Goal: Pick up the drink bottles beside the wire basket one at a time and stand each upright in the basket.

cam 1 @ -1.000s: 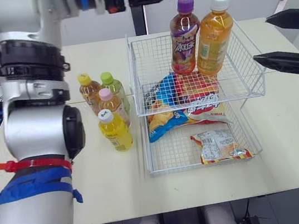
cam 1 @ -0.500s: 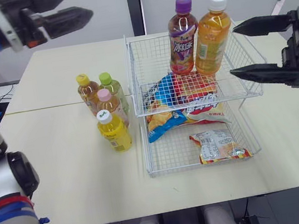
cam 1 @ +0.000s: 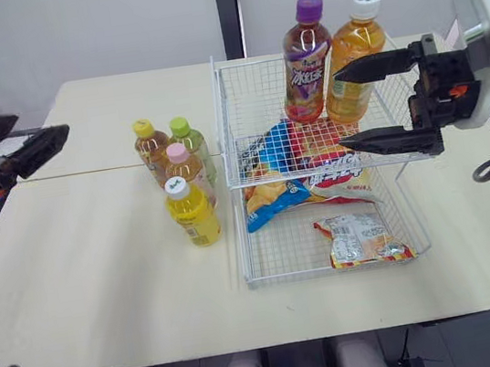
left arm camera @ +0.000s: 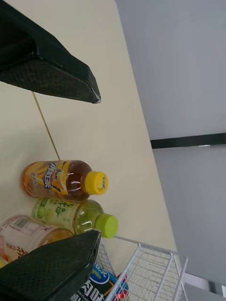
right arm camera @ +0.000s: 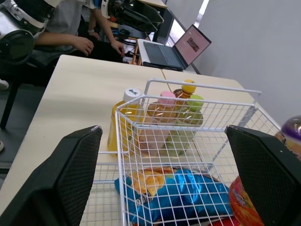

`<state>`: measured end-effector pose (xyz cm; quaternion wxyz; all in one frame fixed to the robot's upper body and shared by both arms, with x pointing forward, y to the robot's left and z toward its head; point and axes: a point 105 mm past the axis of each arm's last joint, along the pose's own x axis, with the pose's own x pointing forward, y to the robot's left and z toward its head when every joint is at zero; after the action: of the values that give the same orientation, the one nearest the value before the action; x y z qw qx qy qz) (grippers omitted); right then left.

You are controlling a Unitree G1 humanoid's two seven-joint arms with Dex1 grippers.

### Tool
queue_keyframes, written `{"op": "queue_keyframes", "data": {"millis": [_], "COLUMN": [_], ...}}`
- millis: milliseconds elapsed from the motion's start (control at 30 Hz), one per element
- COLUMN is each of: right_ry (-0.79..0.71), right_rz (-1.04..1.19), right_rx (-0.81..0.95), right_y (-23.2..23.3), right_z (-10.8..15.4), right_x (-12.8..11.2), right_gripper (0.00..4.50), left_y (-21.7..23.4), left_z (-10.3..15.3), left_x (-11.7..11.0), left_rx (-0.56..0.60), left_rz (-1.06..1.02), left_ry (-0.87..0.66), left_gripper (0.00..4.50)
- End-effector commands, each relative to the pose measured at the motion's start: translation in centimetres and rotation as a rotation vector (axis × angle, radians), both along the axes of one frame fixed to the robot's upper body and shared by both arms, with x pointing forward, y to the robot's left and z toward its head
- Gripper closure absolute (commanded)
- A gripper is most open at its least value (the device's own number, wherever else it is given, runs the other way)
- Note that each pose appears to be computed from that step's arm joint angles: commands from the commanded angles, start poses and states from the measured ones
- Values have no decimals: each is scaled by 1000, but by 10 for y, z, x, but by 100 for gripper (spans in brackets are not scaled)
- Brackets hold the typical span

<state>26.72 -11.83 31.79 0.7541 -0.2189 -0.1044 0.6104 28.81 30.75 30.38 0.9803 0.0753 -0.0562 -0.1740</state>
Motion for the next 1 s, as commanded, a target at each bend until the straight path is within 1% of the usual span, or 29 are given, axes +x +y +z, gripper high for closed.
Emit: {"op": "queue_keyframes", "data": {"millis": [33,67,133,167,367,467,600,700,733,767,833,900,1000], "right_ry": [-68,-55,-27,-20,-10,-20,-34,-37,-38,-40,-43,-43,-47], "right_rz": [20,25,29,28,-34,-22,-22,-25,-28,-31,-35,-36,-38], "right_rx": [14,18,9,7,-24,-8,-2,-3,-2,-2,-7,-11,-11], "right_y": [5,6,7,7,7,9,10,10,10,10,10,10,10], "right_z": [9,8,5,3,-3,-1,1,0,0,-1,-2,-3,-2], "right_x": [-7,-8,-9,-8,4,3,4,4,4,4,4,3,2], "right_gripper": [0,0,0,0,0,0,0,0,0,0,0,0,0], "left_y": [-5,-8,-12,-14,-29,-33,-41,-48,-48,-45,-42,-44,-54], "left_z": [-12,-17,-24,-26,-31,-34,-42,-44,-46,-52,-58,-55,-51], "left_x": [-3,-3,-2,-1,11,18,30,38,41,47,55,63,73], "left_rx": [-31,-50,-39,-59,-157,-167,-125,-119,-104,-63,-84,-72,-89], "left_rz": [-4,-19,-18,-24,-39,-10,30,38,45,92,134,141,109], "left_ry": [-55,-49,-57,-53,-55,-48,-32,-33,-26,11,64,37,23], "left_gripper": [5,5,5,5,5,5,5,5,5,5,5,5,5]}}
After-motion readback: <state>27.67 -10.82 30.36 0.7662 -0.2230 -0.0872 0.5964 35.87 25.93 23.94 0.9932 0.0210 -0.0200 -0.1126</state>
